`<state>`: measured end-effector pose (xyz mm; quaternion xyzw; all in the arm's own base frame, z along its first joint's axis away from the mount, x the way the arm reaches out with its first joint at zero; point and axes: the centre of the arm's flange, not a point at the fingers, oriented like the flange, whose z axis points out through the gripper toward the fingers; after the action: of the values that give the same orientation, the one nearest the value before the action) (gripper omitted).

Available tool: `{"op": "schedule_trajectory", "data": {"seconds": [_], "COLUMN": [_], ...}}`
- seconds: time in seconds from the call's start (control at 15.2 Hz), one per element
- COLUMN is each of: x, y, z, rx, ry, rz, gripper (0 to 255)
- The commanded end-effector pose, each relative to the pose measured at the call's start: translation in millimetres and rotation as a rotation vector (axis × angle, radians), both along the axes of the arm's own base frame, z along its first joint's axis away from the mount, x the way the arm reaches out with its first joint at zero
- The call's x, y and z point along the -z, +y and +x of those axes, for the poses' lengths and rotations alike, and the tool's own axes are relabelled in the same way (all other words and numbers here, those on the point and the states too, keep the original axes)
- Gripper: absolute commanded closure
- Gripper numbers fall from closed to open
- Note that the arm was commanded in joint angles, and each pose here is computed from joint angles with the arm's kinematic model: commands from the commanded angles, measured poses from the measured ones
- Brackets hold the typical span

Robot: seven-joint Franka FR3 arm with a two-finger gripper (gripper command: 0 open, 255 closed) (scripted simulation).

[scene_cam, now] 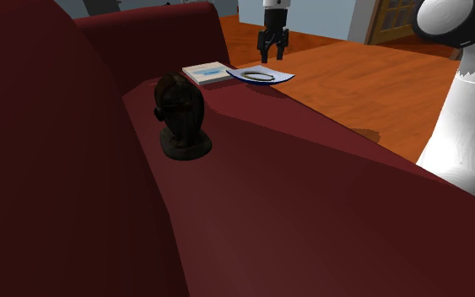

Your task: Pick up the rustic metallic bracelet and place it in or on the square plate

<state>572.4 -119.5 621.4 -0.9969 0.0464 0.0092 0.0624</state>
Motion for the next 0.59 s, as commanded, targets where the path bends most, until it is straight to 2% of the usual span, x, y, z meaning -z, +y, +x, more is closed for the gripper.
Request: {"op": "schedule_trajectory", "data": {"seconds": [0.0, 0.07, 0.53], "x": [-24, -34, -34], "y": [-4, -6, -6], "z": [-1, -1, -1], "rx": [0.000, 0.000, 0.000], "ry": [0.001, 0.001, 0.001], "rz": [0.000, 0.000, 0.000], "gripper": [0, 0, 0]}}
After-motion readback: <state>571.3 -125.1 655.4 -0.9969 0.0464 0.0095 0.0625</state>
